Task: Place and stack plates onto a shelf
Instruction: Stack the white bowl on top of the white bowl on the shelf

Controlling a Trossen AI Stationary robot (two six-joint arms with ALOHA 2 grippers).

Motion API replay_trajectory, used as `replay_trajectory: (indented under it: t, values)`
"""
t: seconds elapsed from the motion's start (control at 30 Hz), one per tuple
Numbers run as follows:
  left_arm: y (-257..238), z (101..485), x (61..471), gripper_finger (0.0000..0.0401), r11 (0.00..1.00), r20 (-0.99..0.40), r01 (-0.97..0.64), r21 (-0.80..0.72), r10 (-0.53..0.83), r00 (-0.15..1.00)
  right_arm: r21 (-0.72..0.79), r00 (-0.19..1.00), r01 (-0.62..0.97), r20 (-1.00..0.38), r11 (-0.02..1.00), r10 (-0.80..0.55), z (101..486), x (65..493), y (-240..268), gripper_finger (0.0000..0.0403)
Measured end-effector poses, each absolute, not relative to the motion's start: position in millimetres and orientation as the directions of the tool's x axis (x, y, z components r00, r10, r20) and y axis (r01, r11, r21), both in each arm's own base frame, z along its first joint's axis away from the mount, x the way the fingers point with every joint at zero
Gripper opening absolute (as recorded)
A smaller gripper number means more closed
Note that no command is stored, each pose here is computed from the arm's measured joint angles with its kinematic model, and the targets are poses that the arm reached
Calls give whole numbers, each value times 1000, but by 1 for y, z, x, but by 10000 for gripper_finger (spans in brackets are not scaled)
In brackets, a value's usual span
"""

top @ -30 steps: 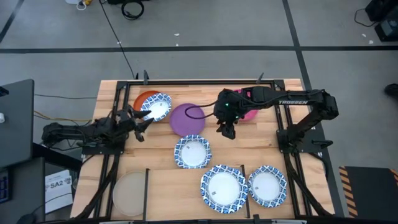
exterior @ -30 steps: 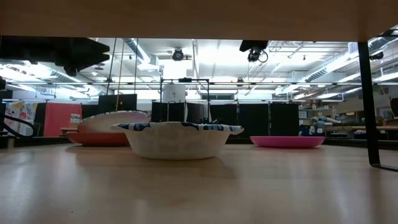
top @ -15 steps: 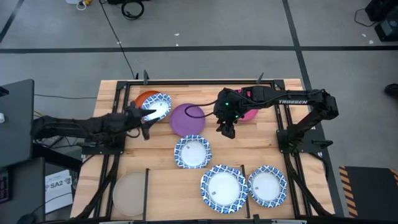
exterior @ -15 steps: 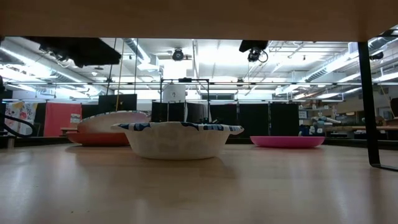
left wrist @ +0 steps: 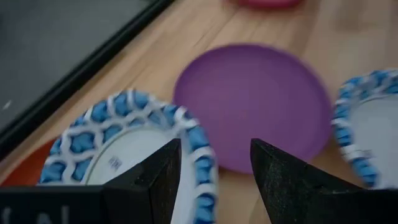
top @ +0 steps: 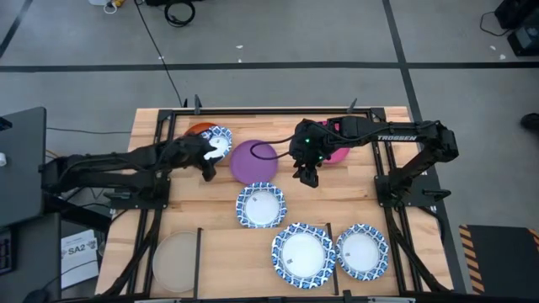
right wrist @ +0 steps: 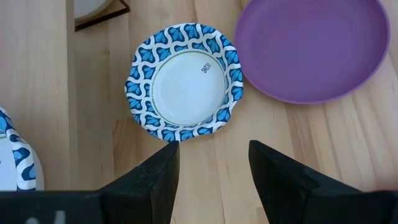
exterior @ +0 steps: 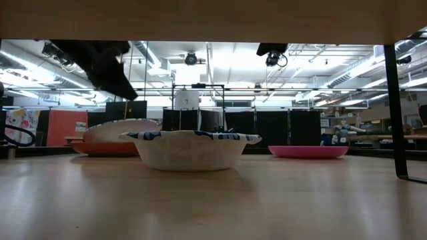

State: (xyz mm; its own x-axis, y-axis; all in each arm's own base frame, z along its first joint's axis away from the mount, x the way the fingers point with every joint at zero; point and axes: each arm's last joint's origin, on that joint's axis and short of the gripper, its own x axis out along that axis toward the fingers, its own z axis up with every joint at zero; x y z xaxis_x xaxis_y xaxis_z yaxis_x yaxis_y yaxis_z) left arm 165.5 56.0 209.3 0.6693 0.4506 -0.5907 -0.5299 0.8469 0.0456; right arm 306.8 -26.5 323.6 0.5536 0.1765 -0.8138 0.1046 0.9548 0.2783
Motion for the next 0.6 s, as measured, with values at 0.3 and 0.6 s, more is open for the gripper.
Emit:
replay_trajectory:
  t: [0.3, 0.6]
  values:
    - [72, 189, 173, 199, 842, -693, -540, 25, 403, 597, 278, 554, 105, -814, 955, 176, 324, 307, -26, 199]
    - [77, 179, 176, 195, 840, -736, -542, 22, 381, 560, 278, 554, 105, -814, 955, 176, 324, 307, -26, 199]
